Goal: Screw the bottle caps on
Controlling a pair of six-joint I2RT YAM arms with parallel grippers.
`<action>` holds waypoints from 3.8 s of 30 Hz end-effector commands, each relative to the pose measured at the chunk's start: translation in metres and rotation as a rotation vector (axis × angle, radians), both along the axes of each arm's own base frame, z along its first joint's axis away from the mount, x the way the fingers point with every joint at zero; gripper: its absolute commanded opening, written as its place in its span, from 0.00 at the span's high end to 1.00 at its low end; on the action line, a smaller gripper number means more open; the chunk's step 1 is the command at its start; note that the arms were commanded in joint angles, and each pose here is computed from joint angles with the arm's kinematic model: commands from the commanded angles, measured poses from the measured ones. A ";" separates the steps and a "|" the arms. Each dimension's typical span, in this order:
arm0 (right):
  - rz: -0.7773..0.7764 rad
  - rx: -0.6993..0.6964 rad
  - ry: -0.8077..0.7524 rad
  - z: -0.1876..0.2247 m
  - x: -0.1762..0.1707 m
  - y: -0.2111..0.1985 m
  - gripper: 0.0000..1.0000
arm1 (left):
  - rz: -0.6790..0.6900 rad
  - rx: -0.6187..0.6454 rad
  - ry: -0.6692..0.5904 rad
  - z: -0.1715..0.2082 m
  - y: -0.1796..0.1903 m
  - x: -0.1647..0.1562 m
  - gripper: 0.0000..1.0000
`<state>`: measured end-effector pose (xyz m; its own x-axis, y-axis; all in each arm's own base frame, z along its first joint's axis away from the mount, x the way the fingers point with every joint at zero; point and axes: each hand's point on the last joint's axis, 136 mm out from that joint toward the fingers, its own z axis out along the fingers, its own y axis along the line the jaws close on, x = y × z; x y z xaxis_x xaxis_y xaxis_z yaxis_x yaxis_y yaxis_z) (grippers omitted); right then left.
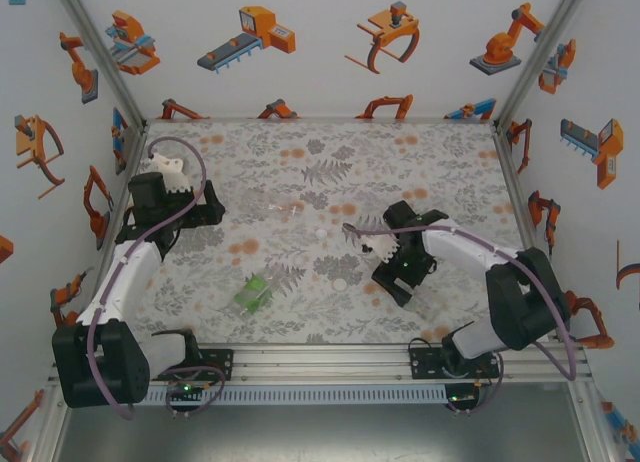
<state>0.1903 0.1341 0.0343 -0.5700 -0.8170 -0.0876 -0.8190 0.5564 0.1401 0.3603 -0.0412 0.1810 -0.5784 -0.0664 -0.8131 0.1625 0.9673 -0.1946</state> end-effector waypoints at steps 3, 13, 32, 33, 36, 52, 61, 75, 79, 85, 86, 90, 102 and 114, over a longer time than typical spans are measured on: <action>-0.015 -0.029 0.014 -0.014 0.000 -0.002 0.29 | -0.011 0.003 -0.004 0.003 -0.003 -0.003 0.03; -0.034 -0.030 0.030 -0.016 0.000 0.000 0.45 | -0.078 -0.004 -0.010 0.008 -0.021 -0.007 0.03; -0.267 0.597 -0.319 0.175 0.087 0.098 0.53 | -0.513 -0.356 -0.244 0.130 -0.117 -0.048 0.01; -0.283 0.646 -0.341 0.190 0.092 0.104 0.54 | -0.560 -0.378 -0.276 0.142 -0.126 -0.053 0.01; -0.301 0.796 -0.395 0.231 0.102 0.118 0.58 | -0.679 -0.390 -0.365 0.170 -0.152 -0.069 0.01; 0.022 1.628 -0.512 0.421 0.064 0.156 0.63 | -1.049 -0.606 -0.563 0.247 -0.244 -0.134 0.03; 0.124 1.712 -0.474 0.446 0.046 0.170 0.66 | -1.181 -0.638 -0.568 0.263 -0.275 -0.151 0.03; 0.118 1.746 -0.488 0.458 0.041 0.177 0.69 | -1.245 -0.642 -0.567 0.263 -0.287 -0.161 0.21; 0.128 1.747 -0.483 0.458 0.039 0.179 0.69 | -1.244 -0.641 -0.562 0.261 -0.287 -0.162 0.30; 0.126 1.750 -0.486 0.459 0.037 0.178 0.69 | -1.242 -0.621 -0.558 0.258 -0.285 -0.164 0.44; 0.127 1.750 -0.485 0.459 0.037 0.178 0.69 | -1.242 -0.621 -0.558 0.259 -0.284 -0.164 0.48; 0.128 1.753 -0.488 0.460 0.034 0.176 0.63 | -1.239 -0.613 -0.554 0.258 -0.282 -0.167 0.58; -0.002 1.469 -0.631 0.436 0.044 0.159 0.26 | -1.096 -0.463 -0.524 0.229 -0.266 -0.152 0.66; -0.483 1.039 -0.541 0.338 0.069 0.113 0.38 | -0.697 -0.223 -0.407 0.175 -0.196 -0.102 0.75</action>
<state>0.2521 0.2625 0.4189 -0.3365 0.1150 -0.9346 -0.7913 0.5034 0.3469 0.2447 -0.2600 0.3752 -0.1858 -0.0218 -0.9824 0.8745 0.4521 -0.1754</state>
